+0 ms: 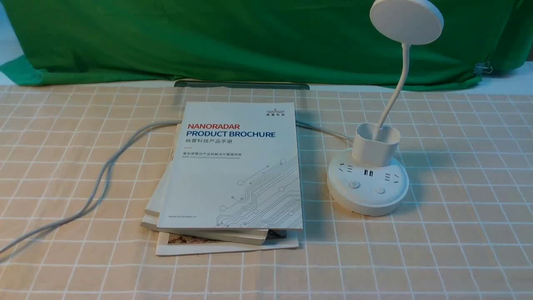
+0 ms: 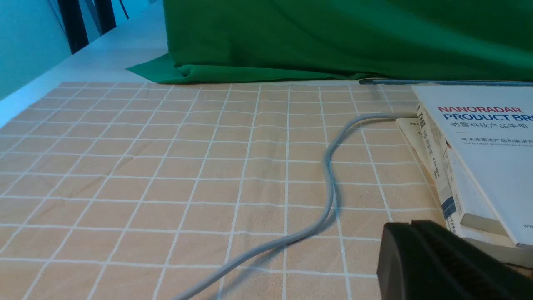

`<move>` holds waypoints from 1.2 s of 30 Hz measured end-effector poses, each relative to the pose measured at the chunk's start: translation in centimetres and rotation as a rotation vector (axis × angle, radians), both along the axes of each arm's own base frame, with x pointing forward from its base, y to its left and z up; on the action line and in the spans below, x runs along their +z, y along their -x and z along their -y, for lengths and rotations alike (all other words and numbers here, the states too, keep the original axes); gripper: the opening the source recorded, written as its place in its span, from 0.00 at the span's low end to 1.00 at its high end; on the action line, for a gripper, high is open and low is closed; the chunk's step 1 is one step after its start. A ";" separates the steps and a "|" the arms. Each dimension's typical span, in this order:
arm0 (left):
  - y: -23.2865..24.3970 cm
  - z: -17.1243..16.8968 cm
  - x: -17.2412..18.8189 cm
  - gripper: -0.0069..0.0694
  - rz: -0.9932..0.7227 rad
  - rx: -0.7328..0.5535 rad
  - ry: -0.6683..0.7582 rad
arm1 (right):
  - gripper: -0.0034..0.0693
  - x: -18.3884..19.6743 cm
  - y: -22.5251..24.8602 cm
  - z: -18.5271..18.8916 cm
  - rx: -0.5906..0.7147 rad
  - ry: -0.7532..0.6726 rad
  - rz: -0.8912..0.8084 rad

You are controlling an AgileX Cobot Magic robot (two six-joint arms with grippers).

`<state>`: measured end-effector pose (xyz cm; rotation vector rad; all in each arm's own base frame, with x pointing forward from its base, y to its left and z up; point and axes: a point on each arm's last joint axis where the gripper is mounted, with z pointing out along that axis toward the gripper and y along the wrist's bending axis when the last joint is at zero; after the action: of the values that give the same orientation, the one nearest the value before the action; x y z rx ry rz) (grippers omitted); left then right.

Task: Turn on the table lamp on the light coffee tablecloth with your hand.
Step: 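Press the button on the base of the white desk lamp with the right gripper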

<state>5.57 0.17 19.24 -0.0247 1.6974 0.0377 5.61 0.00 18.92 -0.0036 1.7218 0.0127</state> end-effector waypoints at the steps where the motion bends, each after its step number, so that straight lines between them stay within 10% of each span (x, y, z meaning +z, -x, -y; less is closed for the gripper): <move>1: 0.0 0.0 0.0 0.12 0.000 0.000 0.000 | 0.37 0.0 0.0 0.0 0.000 0.000 0.000; 32: 0.0 0.0 0.0 0.12 0.000 0.000 0.000 | 0.37 0.1 0.0 0.0 -0.002 -0.028 0.007; 36: 0.0 0.0 0.0 0.12 0.000 0.000 0.000 | 0.37 0.7 -0.1 -0.3 -0.026 -0.504 0.063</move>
<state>5.57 0.17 19.24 -0.0247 1.6974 0.0377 5.68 0.28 19.63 0.3867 1.6147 0.4217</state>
